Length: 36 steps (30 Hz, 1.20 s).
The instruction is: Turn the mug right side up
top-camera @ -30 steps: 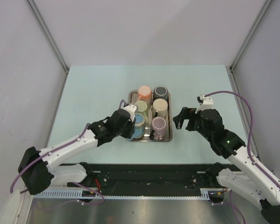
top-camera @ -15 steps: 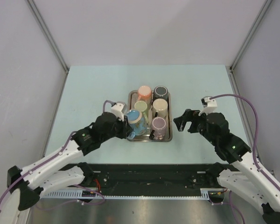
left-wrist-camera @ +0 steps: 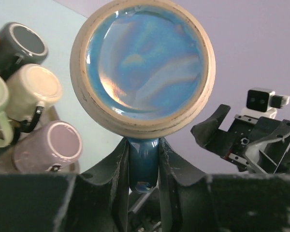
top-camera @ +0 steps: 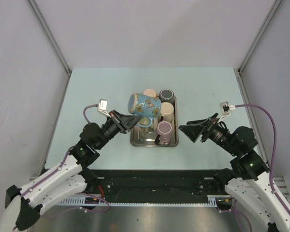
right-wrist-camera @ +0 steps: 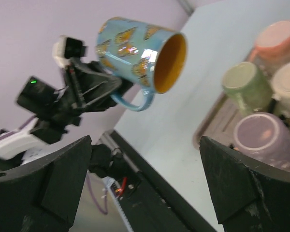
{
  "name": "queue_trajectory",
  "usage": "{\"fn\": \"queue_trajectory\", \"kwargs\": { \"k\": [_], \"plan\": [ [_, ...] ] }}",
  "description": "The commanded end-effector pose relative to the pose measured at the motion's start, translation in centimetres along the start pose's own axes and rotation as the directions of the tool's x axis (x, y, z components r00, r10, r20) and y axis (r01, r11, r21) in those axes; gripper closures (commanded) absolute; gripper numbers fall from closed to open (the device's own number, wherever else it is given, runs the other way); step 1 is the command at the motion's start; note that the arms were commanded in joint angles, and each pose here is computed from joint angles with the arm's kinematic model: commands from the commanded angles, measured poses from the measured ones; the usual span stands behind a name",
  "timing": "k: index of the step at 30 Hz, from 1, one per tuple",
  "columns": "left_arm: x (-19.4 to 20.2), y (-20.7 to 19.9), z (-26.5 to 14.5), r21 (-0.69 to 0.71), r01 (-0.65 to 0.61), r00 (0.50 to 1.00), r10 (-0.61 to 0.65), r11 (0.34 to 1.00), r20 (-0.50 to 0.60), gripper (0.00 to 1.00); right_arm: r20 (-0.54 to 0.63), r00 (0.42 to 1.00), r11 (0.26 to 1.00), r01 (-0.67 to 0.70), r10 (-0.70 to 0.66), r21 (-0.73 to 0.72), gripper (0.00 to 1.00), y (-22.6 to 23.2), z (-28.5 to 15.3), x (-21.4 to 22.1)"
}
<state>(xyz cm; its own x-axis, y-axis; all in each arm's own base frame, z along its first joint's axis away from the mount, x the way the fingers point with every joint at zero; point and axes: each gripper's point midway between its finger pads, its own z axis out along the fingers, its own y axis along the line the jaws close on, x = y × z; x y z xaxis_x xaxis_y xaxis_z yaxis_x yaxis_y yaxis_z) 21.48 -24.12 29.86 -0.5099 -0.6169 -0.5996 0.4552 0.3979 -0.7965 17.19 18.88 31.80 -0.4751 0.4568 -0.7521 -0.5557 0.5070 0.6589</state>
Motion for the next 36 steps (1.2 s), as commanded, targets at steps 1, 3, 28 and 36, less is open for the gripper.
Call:
{"fn": "queue_trajectory", "kwargs": {
  "k": [1, 3, 28, 36],
  "plan": [
    [-5.0, -9.0, -1.0, 0.377, 0.151, 0.97, -0.21, 0.914, 0.12, 1.0, -0.042, 0.996, 0.963, -0.081, 0.073, -0.257, 0.05, 5.4, -0.6, -0.2],
    [-5.0, -9.6, -1.2, 0.416, 0.161, 0.966, -0.229, 0.895, 0.119, 1.0, -0.065, 0.994, 0.95, -0.1, 0.084, -0.297, 0.06, 6.4, -0.3, 0.1],
    [-3.1, -12.6, -1.1, 0.5, 0.18, 0.97, -0.236, 0.847, 0.052, 1.0, -0.092, 0.989, 0.907, -0.144, 0.116, -0.396, 0.17, 8.2, 7.4, 1.2],
    [-2.7, -13.0, -1.1, 0.518, 0.187, 0.971, -0.237, 0.834, 0.031, 1.0, -0.126, 0.984, 0.89, -0.169, 0.127, -0.424, 0.25, 8.6, 7.9, 1.6]
  ]
}}
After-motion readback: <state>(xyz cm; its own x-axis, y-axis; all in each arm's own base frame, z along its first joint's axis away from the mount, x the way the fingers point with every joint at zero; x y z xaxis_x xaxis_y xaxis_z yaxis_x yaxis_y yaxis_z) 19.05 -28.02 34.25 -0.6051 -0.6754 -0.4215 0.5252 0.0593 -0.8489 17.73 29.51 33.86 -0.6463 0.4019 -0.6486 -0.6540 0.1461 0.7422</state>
